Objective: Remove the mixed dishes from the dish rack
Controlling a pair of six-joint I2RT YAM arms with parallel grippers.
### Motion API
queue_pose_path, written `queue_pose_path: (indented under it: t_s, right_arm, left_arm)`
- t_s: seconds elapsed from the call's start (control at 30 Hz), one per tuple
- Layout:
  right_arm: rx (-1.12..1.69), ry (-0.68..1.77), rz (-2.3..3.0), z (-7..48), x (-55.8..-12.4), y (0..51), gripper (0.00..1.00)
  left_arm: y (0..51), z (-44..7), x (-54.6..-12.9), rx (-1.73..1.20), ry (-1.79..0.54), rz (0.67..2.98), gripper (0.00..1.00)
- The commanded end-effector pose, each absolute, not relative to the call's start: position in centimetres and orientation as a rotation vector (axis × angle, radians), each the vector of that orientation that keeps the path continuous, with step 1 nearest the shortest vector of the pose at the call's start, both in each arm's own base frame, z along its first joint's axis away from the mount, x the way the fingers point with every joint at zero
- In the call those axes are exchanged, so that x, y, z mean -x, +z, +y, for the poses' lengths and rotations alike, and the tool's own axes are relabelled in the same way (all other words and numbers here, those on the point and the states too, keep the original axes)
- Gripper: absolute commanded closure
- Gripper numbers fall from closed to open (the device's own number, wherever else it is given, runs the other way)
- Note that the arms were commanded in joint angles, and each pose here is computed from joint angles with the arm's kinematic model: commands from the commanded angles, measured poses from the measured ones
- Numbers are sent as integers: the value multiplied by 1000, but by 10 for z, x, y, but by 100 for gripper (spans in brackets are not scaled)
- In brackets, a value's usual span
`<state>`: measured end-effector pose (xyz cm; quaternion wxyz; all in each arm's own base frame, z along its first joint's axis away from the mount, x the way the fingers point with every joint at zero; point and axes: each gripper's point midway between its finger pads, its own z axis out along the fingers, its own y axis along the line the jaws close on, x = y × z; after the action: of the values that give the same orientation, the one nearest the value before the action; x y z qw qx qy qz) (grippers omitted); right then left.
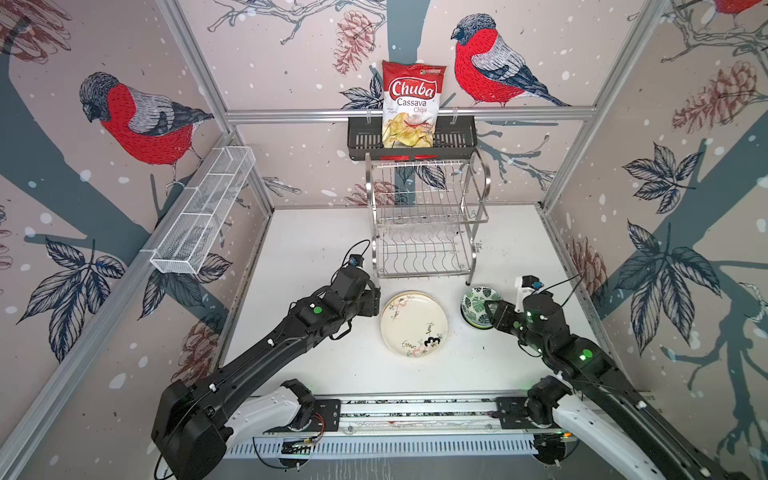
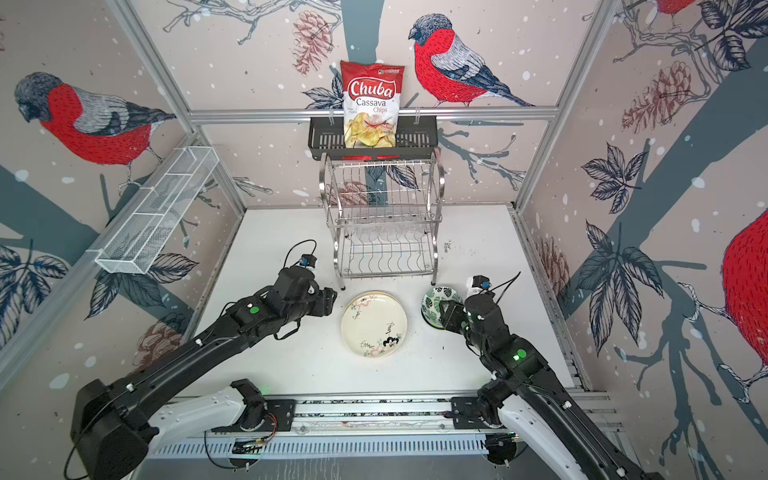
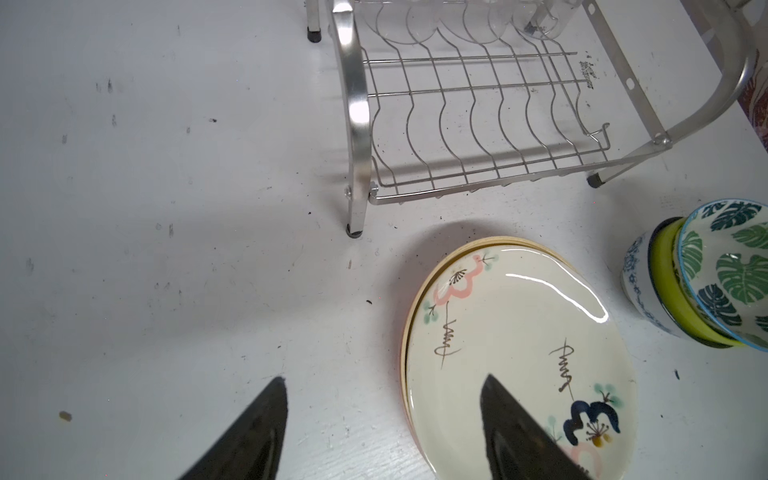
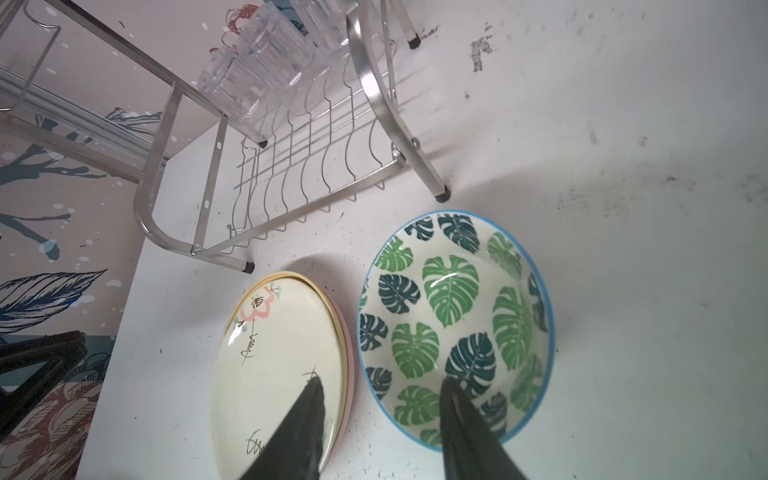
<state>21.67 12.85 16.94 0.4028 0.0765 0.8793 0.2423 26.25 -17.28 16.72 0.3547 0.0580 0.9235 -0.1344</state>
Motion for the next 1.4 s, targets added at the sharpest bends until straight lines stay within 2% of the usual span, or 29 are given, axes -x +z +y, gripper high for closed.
queue_pose_path:
  t_s: [0.0, 0.3, 0.53, 1.07, 1.2, 1.27, 1.37]
  right_arm:
    - [-183, 545, 2099, 136, -235, 191, 53]
    - [107, 574, 1994, 212, -256, 203, 49]
    - [204, 525, 1926, 239, -282, 206, 47]
    - [287, 503, 1903, 267, -347, 187, 43]
    - [315, 483, 1890, 276, -359, 184, 43]
    - [330, 477, 1881, 281, -365, 183, 43]
    - [346, 462, 1871, 287, -376, 180, 43]
  left_arm:
    - [177, -174, -274, -64, -373, 2331, 27]
    - [186, -184, -296, -23, -377, 2271, 25]
    - [192, -188, -320, -12, -311, 2217, 25]
    - [167, -195, -381, 44, -361, 2249, 39]
    - [150, -194, -385, 59, -351, 2293, 45]
    - [157, -197, -393, 66, -351, 2285, 50]
    - [149, -197, -395, 69, -332, 2323, 63]
